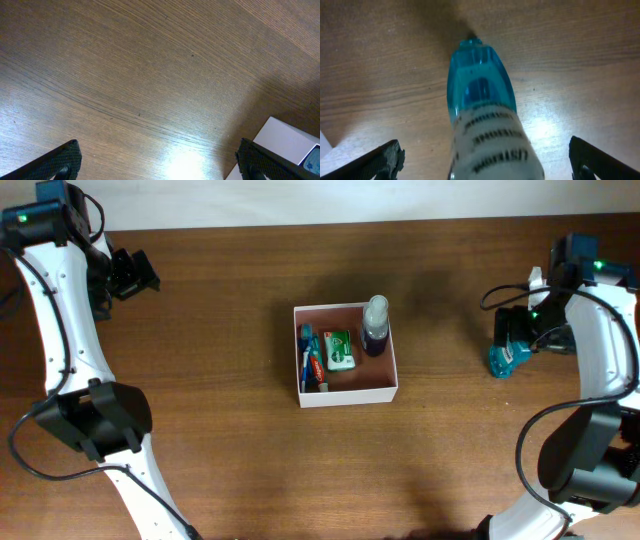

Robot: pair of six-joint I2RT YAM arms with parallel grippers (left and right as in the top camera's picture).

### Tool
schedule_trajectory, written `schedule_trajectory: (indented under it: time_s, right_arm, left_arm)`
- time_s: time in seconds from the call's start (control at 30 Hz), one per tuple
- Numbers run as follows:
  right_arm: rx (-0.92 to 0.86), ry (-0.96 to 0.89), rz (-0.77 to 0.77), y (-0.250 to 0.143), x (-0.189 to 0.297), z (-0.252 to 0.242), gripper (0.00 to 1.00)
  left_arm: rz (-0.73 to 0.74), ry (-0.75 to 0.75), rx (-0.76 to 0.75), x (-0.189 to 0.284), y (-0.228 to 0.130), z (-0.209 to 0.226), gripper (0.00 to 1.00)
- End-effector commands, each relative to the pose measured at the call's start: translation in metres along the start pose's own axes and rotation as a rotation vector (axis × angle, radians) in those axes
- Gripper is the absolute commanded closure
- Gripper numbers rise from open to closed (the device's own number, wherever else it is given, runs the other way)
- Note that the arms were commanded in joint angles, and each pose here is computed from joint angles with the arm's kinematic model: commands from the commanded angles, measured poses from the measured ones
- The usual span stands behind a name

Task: Pack container
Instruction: 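Lower the right gripper around the blue Listerine bottle and close, then lift the Listerine bottle and carry it over the white box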

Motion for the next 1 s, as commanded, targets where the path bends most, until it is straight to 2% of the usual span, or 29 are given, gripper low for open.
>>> schedule_trajectory:
  time_s: [0.0, 0.13, 0.43, 0.5, 0.53, 0.57, 0.73, 0.97]
  right_arm:
    - [0.028, 0.011, -0.027, 0.0028, 0.0008, -0.0003, 0.01]
    - [0.028, 0.012, -0.041, 0.0050, 0.0009, -0.0002, 0.00]
    - [0.030, 0.010, -0.062, 0.0085, 0.0009, -0.0002, 0.16]
    - [0.030, 0.010, -0.064, 0.0088, 0.0009, -0.0001, 0.23]
    - [0.030, 0.010, -0.067, 0.0093, 0.0009, -0.0001, 0.35]
    - [0.030, 0.010, -0.069, 0.0096, 0.0009, 0.0000, 0.38]
    - [0.030, 0.011, -0.074, 0.0105, 0.0009, 0.0001, 0.43]
    - [0.030, 0.011, -0.081, 0.0117, 0.0010, 0.0002, 0.64]
  left_arm:
    - [-0.025, -0.011, -0.016, 0.0126, -0.0032, -0.0009, 0.01]
    - [-0.025, -0.011, -0.016, 0.0126, -0.0032, -0.0009, 0.01]
    - [-0.025, -0.011, -0.016, 0.0126, -0.0032, -0.0009, 0.01]
    - [-0.025, -0.011, -0.016, 0.0126, -0.0032, -0.0009, 0.01]
    - [-0.024, -0.011, -0.017, 0.0126, -0.0032, -0.0009, 0.01]
    - [-0.025, -0.011, -0.017, 0.0126, -0.0032, -0.0009, 0.01]
    - [-0.025, -0.011, -0.016, 0.0126, -0.0032, -0.0009, 0.01]
    - [-0.025, -0.011, -0.016, 0.0126, -0.0032, -0.0009, 0.01]
Point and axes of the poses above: each gripper's point midway between its finger pads, its own x axis back along the fingers, its own z axis along the line the jaws close on, y = z × x, the point moved 8 cm from there along x, back along the fingers, and after that the axes turned 11 degrees about -x, right-handed, at the moved point
